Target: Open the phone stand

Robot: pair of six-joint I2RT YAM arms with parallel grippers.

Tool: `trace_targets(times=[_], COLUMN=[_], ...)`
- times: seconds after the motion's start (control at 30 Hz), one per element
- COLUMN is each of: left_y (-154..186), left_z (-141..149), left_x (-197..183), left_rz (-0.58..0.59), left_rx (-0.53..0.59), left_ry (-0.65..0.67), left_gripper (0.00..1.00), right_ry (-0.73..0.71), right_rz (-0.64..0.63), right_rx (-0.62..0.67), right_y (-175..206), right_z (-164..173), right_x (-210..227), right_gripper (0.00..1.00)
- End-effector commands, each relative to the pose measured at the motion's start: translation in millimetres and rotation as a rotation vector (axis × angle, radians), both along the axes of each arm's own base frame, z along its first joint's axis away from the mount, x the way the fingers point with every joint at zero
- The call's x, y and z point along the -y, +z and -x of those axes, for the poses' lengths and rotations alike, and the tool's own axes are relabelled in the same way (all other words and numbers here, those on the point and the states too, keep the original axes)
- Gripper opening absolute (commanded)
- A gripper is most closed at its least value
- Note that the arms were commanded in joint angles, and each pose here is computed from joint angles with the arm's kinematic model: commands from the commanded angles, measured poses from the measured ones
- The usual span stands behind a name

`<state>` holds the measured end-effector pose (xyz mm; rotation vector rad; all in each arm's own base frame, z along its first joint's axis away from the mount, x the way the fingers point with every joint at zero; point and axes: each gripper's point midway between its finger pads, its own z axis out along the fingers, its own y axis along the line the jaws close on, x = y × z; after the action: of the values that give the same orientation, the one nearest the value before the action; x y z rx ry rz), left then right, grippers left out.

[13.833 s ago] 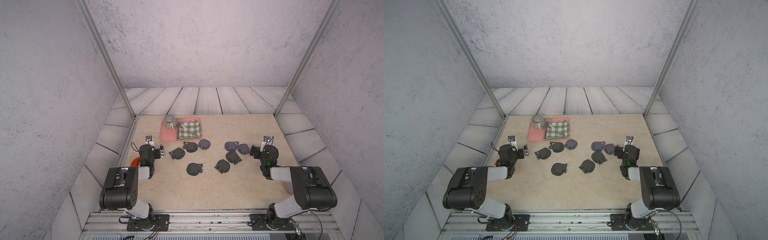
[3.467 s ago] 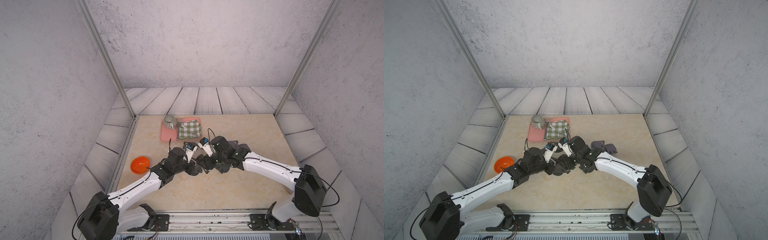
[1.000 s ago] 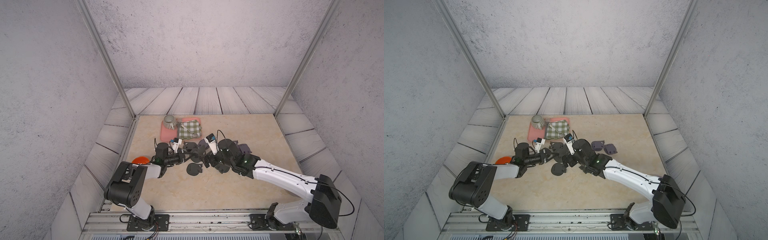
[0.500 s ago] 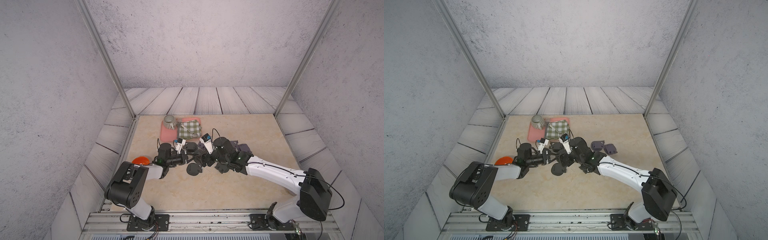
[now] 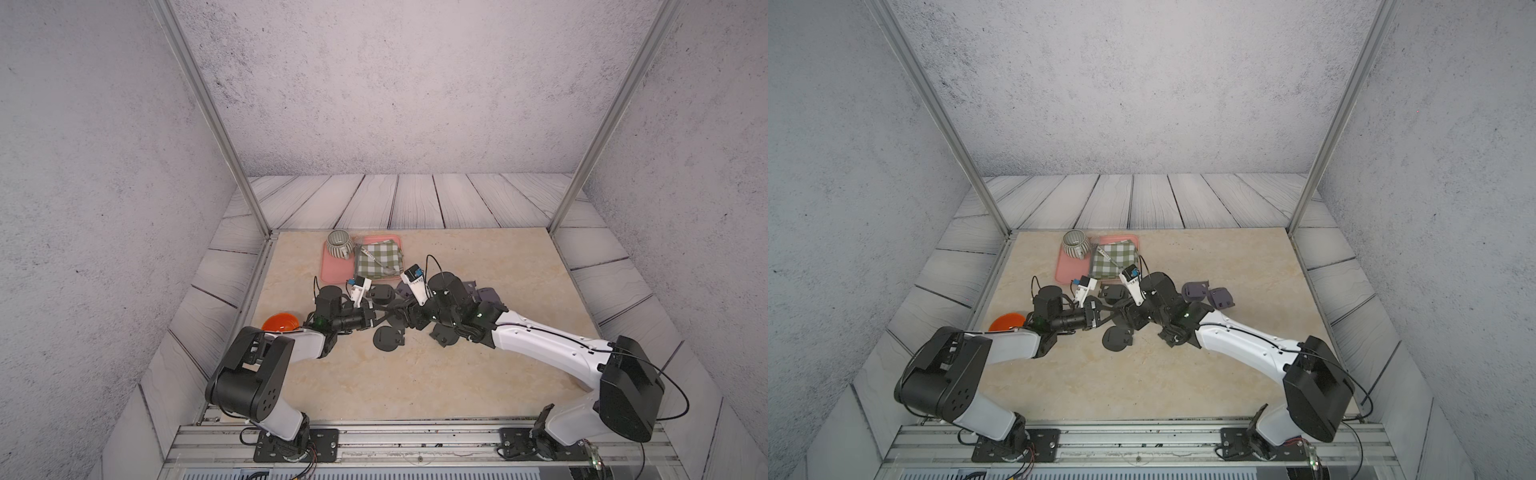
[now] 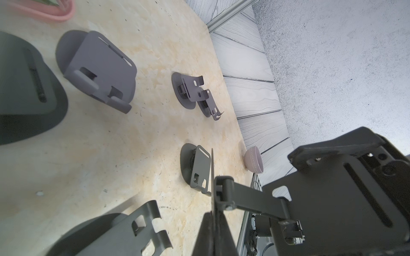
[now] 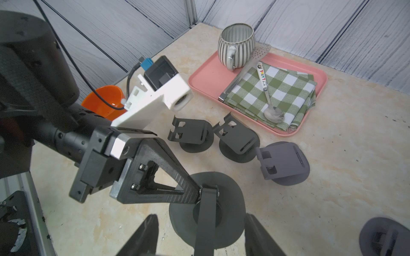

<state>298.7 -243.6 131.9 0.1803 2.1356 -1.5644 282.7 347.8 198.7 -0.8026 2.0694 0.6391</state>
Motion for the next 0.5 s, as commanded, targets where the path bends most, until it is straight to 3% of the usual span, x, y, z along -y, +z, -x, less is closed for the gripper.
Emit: trace_targets(times=[0.0, 0.33, 0.47], left_y=[17, 20, 16], left_z=[3, -1, -3], left_x=[3, -4, -14], left_rz=[0.006, -0.056, -0.131], left_rx=[0.078, 0.097, 0.109], left_ry=[-0.024, 0.028, 0.083], left_gripper=[0.04, 0.70, 0.83], right_ry=[-0.018, -0.100, -0.156], right_rz=[-0.001, 0.041, 0.058], right_rx=[-0.005, -0.026, -0.041], right_y=[4, 5, 3], right_z=[-6, -21, -31], right_x=[-2, 17, 29], right_gripper=[0.51, 0.51, 0.51])
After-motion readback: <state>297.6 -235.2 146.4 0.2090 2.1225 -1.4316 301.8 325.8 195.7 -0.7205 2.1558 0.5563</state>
